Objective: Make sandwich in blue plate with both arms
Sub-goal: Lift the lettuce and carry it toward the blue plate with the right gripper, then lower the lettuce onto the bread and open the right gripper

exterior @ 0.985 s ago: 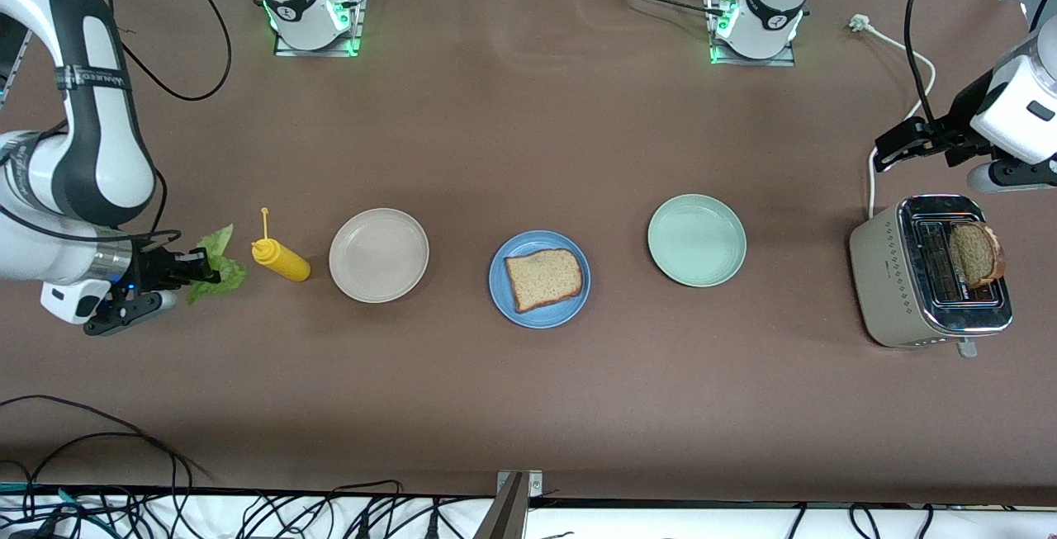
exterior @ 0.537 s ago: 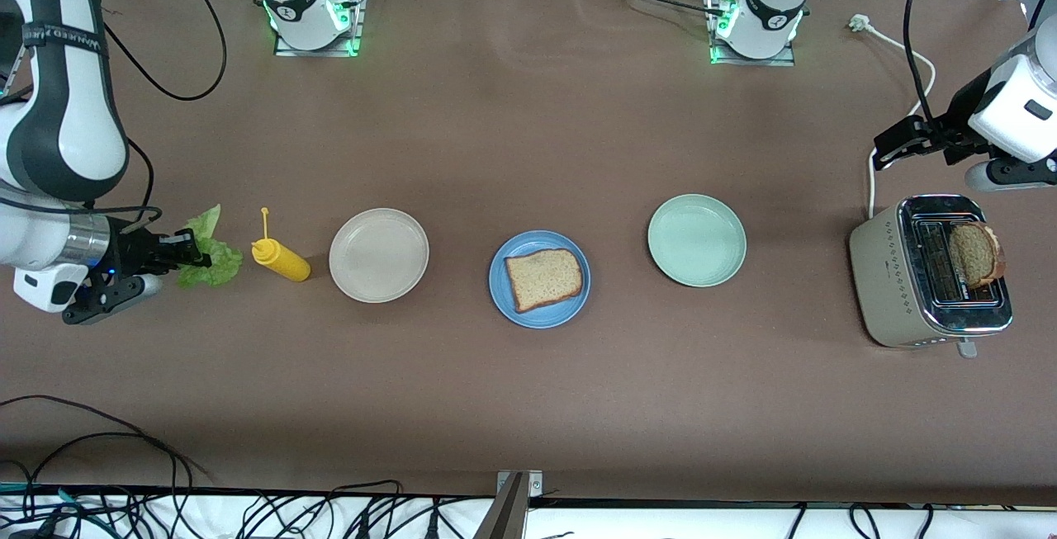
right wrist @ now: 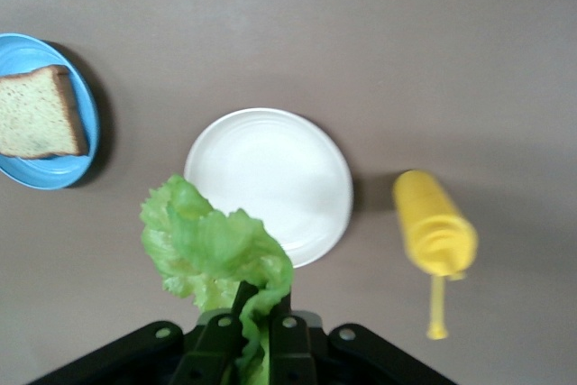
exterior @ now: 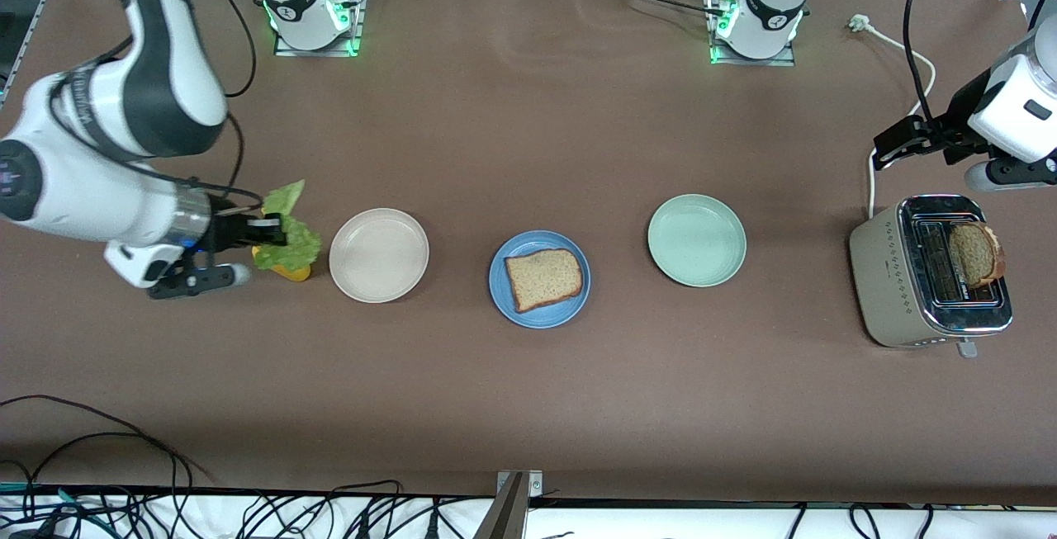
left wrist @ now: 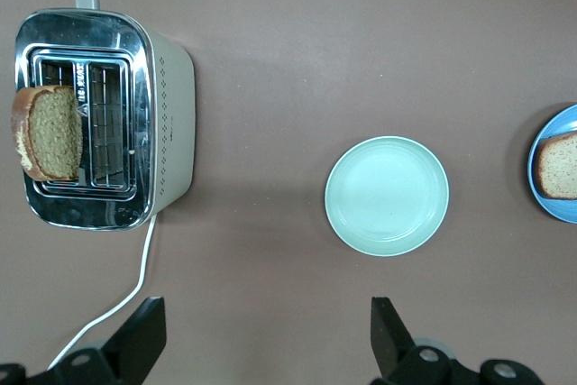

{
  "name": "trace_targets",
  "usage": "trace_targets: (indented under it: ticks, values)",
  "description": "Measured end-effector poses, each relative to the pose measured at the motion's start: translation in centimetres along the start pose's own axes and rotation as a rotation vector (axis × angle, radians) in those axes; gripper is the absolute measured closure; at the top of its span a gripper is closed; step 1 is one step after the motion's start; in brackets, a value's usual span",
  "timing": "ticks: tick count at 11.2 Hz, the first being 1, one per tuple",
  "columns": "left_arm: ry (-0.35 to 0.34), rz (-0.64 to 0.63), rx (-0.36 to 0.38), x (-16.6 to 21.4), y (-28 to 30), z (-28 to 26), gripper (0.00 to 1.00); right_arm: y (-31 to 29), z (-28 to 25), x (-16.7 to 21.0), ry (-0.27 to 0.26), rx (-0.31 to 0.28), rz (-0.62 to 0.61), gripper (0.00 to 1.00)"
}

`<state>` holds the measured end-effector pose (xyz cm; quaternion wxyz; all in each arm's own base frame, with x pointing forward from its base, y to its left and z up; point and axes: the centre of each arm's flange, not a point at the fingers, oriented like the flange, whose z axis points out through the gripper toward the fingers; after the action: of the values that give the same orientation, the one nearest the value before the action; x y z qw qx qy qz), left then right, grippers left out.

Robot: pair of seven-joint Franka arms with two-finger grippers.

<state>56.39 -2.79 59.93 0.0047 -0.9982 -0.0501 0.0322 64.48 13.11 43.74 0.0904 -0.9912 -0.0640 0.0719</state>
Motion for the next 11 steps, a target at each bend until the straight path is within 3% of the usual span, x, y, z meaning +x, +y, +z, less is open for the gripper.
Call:
trace_targets:
  ticks: [4,9,11]
  values:
    - [0.000,0.000,0.000,0.0,0.0,0.0,0.00,-7.5,1.8,-0.2,-0.018,0.011,0.123,0.90]
    - [-0.001,0.000,0.000,0.0,0.0,0.0,0.00,-17.3,7.2,1.0,-0.033,-0.040,0.240,0.90]
    - [-0.001,0.000,0.000,0.0,0.0,0.0,0.00,-21.5,9.6,1.5,-0.006,-0.048,0.304,0.90]
